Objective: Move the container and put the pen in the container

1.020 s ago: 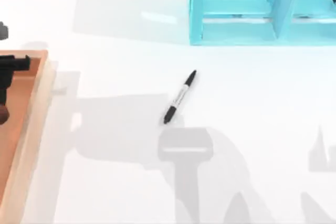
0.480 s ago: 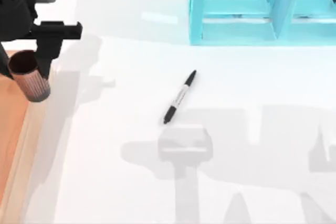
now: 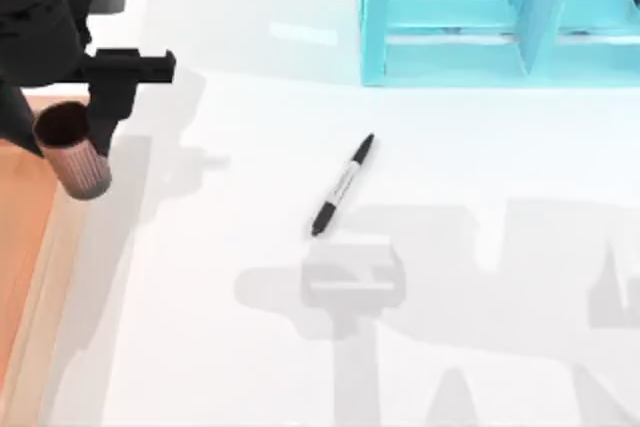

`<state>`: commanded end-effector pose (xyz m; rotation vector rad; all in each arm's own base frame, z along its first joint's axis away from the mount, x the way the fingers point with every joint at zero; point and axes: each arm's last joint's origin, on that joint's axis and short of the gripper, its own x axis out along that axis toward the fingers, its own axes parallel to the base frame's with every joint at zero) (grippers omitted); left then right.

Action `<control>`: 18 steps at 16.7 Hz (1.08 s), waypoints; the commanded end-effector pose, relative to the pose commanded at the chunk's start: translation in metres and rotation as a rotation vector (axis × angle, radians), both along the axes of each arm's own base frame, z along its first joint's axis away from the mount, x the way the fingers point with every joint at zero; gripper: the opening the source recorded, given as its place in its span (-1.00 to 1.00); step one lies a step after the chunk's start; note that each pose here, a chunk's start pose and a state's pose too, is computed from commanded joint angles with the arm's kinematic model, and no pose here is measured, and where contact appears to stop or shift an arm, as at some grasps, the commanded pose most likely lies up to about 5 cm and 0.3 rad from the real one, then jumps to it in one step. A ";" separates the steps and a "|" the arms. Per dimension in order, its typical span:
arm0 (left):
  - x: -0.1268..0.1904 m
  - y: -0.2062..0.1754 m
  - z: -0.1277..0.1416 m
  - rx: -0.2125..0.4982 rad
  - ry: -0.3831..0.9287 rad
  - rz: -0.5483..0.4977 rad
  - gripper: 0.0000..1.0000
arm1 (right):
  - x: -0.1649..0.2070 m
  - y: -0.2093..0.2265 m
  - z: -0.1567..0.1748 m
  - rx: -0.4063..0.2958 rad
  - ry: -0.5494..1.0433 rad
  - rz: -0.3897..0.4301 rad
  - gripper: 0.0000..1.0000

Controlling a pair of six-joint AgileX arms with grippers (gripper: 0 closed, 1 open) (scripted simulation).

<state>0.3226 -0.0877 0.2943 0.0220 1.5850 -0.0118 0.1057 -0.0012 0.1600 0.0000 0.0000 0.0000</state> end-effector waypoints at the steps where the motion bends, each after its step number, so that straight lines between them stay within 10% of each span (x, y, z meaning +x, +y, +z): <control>1: 0.001 -0.008 -0.010 0.002 0.004 0.001 -1.00 | 0.000 0.000 0.000 0.000 0.000 0.000 1.00; 18: 0.000 -0.061 -0.106 -0.004 -0.021 0.002 -1.00 | 0.000 0.000 0.000 0.000 0.000 0.000 1.00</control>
